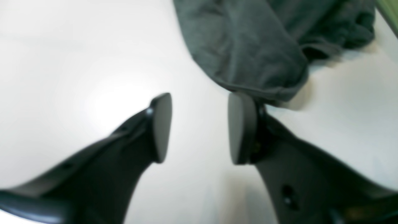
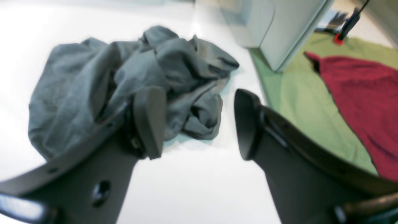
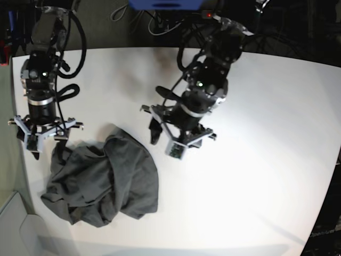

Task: Layout the t-shirt on the table in an organized manner, then fold the t-shirt properly
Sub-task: 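Reach the left gripper down and grasp the t-shirt edge, then pull the t-shirt edge with the left gripper away from the right gripper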

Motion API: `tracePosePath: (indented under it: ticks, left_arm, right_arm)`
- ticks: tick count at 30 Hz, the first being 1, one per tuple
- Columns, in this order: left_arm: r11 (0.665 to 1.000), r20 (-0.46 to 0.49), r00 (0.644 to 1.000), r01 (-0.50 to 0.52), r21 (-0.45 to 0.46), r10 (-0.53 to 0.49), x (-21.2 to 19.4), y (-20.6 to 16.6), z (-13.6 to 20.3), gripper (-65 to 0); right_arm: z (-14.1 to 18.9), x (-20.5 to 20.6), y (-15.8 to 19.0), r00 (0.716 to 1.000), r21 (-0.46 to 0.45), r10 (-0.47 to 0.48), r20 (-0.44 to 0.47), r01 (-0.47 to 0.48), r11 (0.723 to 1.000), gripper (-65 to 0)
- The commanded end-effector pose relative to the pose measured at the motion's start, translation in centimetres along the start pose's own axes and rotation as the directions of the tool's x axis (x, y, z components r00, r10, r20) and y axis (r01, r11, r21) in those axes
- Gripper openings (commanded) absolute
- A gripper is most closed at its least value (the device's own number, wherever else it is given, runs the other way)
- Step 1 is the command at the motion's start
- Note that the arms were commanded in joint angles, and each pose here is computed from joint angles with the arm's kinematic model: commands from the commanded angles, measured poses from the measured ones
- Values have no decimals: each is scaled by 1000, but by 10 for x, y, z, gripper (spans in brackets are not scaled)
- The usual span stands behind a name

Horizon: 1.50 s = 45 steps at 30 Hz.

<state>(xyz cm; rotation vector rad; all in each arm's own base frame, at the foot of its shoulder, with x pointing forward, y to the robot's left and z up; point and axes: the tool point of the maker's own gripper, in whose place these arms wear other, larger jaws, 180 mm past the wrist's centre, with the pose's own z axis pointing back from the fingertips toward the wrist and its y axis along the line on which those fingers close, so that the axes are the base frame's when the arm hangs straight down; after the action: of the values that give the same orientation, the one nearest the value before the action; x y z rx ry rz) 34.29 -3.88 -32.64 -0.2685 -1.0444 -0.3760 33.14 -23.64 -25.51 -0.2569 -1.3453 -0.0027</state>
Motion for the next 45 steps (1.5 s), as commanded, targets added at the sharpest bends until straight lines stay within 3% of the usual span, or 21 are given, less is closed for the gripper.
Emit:
tracePosePath:
  ticks: [1, 3, 5, 9, 14, 21, 26, 33, 42, 45]
  left_arm:
    - [1000, 46, 999, 5, -27, -3, 18, -12, -7, -268]
    - [998, 16, 1000, -2, -64, 3, 13, -26, -19, -179]
    - [997, 22, 1000, -11, -83, 13, 12, -32, -27, -134]
    - [995, 62, 998, 17, -97, -11, 16, -35, -42, -134]
    - [988, 25, 996, 92, -127, -90, 4, -46, -70, -134]
    - [983, 95, 991, 103, -151, -90, 22, -66, -83, -132]
    - [960, 105, 978, 201, -197, -183, 20, -87, -87, -132]
    - [949, 29, 968, 249, -196, -248, 1, -83, -105, -132]
    - [946, 66, 961, 277, -171, -269, 5, -69, -117, -132]
    - [923, 54, 943, 331, -195, -327, -7, -76, -119, -132]
  right_arm:
    - [1, 16, -9, 998, -26, 4, 55, -2, 1000, -291]
    - [1, 15, -14, 999, -45, -8, 53, 11, 999, -291]
    - [2, 15, -23, 998, -70, -13, 56, 17, 997, -291]
    - [4, 16, -35, 998, -102, -12, 57, 18, 995, -291]
    - [7, 14, -48, 999, -135, -11, 53, 18, 991, -291]
    - [8, 13, -53, 999, -148, -11, 50, 19, 989, -291]
    - [10, 13, -60, 999, -167, -12, 51, 20, 986, -291]
    - [9, 14, -60, 998, -167, -13, 55, 22, 986, -291]
    - [8, 17, -59, 998, -166, -14, 61, 24, 986, -291]
    - [8, 16, -59, 998, -166, -14, 60, 23, 986, -291]
